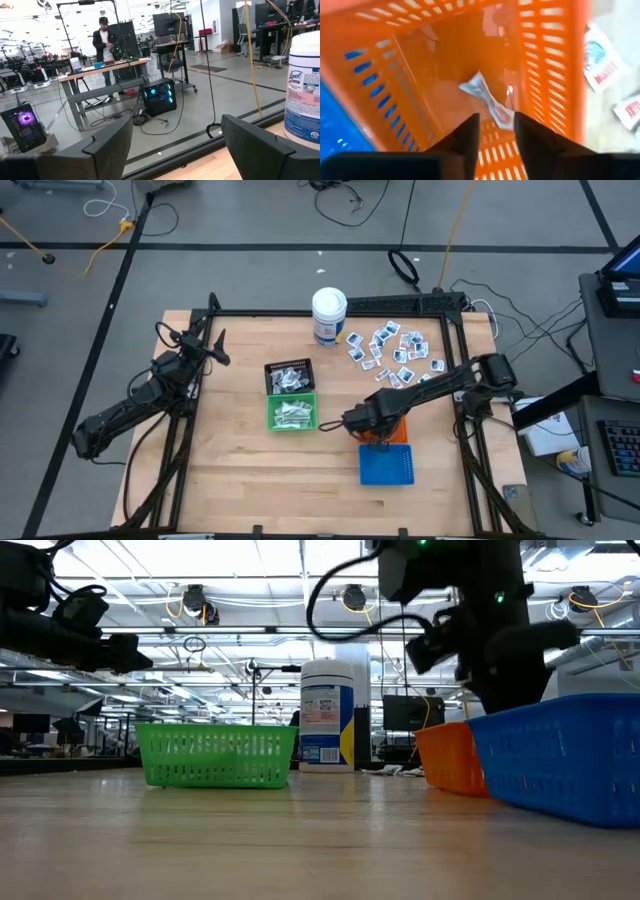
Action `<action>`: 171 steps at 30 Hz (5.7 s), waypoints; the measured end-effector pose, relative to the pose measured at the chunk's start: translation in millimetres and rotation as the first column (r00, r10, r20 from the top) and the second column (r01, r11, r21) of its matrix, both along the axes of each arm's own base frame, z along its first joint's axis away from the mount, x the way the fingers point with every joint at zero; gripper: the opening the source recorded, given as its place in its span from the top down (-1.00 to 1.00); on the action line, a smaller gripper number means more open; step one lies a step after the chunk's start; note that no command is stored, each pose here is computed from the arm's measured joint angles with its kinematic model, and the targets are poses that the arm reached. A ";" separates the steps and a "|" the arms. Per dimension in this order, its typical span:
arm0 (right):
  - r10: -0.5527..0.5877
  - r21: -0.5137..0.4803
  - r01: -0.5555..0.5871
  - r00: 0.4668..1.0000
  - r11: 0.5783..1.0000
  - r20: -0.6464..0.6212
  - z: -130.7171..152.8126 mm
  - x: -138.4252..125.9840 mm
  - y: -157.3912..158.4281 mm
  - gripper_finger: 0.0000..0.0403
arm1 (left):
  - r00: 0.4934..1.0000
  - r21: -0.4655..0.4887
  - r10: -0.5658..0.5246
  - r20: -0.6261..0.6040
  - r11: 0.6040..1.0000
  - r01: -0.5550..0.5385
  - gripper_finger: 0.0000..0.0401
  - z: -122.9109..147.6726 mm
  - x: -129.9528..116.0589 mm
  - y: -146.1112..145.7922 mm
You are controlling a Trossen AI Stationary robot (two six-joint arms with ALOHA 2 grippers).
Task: Pick & Place First Aid Supplies
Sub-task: Put the orange pad into the orange bin
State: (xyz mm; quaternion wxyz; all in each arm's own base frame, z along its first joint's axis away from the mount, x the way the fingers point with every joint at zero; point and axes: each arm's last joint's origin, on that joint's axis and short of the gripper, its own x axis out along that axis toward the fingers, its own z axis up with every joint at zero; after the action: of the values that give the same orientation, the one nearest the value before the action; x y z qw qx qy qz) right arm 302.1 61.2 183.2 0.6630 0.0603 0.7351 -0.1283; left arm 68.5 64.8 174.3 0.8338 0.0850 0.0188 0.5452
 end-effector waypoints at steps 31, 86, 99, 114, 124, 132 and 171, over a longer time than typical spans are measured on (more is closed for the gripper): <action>-0.573 0.061 0.573 0.795 0.817 0.199 60.5 -24.3 -111.0 0.16 | 1.000 0.000 0.000 0.000 1.000 0.000 -0.52 0.0 0.0 0.0; -0.822 0.153 0.815 0.568 0.558 -0.027 -55.2 -70.7 -153.2 0.82 | 1.000 0.000 -0.001 0.000 1.000 0.001 -0.52 0.0 0.0 0.0; -0.769 0.153 0.764 0.638 0.627 -0.035 -14.2 -61.8 -156.9 0.98 | 1.000 0.000 0.000 0.000 1.000 0.000 -0.52 0.0 0.0 0.0; -0.510 0.150 0.518 0.855 0.842 -0.089 43.9 -53.5 -160.8 0.99 | 1.000 0.000 0.000 0.000 1.000 0.000 -0.52 0.0 0.0 0.0; -0.317 0.153 0.315 0.948 0.937 -0.009 58.8 -36.5 -139.3 1.00 | 1.000 0.000 0.000 0.000 1.000 0.000 -0.52 0.0 0.0 0.0; -0.085 0.160 0.078 0.996 0.984 0.038 68.2 -20.5 -79.5 1.00 | 1.000 0.000 0.000 0.000 1.000 0.000 -0.52 0.0 0.0 0.0; 0.165 0.056 -0.168 0.985 0.984 0.047 4.2 -25.1 -9.5 0.57 | 1.000 0.000 0.000 0.000 1.000 0.000 -0.52 0.0 0.0 0.0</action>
State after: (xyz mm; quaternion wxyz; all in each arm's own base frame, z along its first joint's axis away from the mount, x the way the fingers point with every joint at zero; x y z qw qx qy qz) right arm 277.0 51.7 187.4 0.6848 0.0210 0.7267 -0.0490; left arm 68.5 64.8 174.3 0.8338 0.0850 0.0188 0.5451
